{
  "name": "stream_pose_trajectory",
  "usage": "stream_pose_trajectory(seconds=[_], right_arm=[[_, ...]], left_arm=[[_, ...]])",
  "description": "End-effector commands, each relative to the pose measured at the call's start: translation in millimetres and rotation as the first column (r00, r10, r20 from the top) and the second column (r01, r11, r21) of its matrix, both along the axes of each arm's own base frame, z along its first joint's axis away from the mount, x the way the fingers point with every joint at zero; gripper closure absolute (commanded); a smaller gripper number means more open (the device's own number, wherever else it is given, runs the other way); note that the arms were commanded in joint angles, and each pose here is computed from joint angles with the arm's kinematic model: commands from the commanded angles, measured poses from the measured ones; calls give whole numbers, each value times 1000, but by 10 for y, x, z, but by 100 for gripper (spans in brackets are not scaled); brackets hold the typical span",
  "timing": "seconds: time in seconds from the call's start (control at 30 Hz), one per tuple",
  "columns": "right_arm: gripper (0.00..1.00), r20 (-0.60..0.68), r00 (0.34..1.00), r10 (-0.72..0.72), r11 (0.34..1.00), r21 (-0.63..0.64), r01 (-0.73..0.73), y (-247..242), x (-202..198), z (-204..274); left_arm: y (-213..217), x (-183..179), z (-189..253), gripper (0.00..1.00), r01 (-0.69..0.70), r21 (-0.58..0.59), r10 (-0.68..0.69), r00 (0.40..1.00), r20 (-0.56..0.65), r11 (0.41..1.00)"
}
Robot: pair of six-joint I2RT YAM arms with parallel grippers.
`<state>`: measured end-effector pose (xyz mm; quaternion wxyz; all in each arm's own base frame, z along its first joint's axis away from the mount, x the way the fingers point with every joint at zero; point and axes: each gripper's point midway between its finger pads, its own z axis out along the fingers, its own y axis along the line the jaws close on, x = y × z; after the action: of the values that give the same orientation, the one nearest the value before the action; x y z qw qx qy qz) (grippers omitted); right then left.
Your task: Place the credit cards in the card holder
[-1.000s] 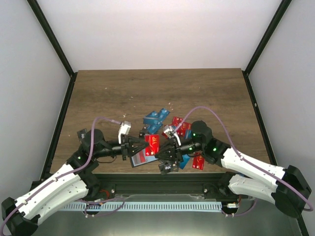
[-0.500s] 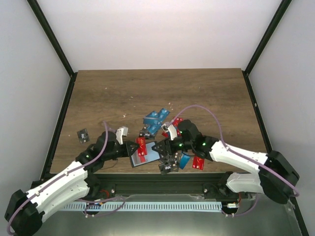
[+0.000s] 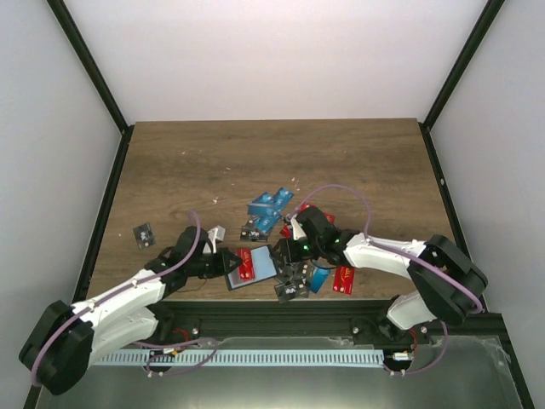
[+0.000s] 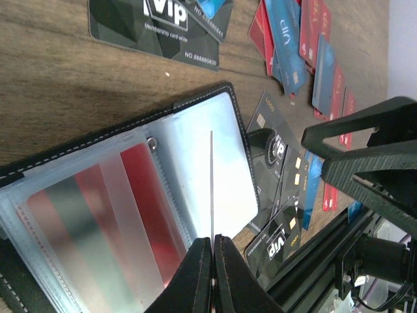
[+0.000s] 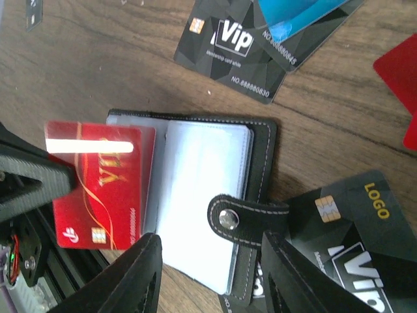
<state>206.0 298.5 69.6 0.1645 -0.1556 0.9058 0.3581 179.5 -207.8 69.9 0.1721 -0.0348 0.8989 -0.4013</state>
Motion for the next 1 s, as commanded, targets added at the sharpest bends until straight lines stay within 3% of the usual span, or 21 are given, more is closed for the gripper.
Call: stream_pose_trajectory(seconds=[0.0,0.97], right_arm=[[56,47,999,-27,1000,1,27,64,175,109],[74,-42,997,68,997,-22,-69,76,-25,-330]], left_arm=[[-97,0,0,96,34,-50,-35,999,-16,998],[-176,117,-352,96,58,-38,-64,980,-187,998]])
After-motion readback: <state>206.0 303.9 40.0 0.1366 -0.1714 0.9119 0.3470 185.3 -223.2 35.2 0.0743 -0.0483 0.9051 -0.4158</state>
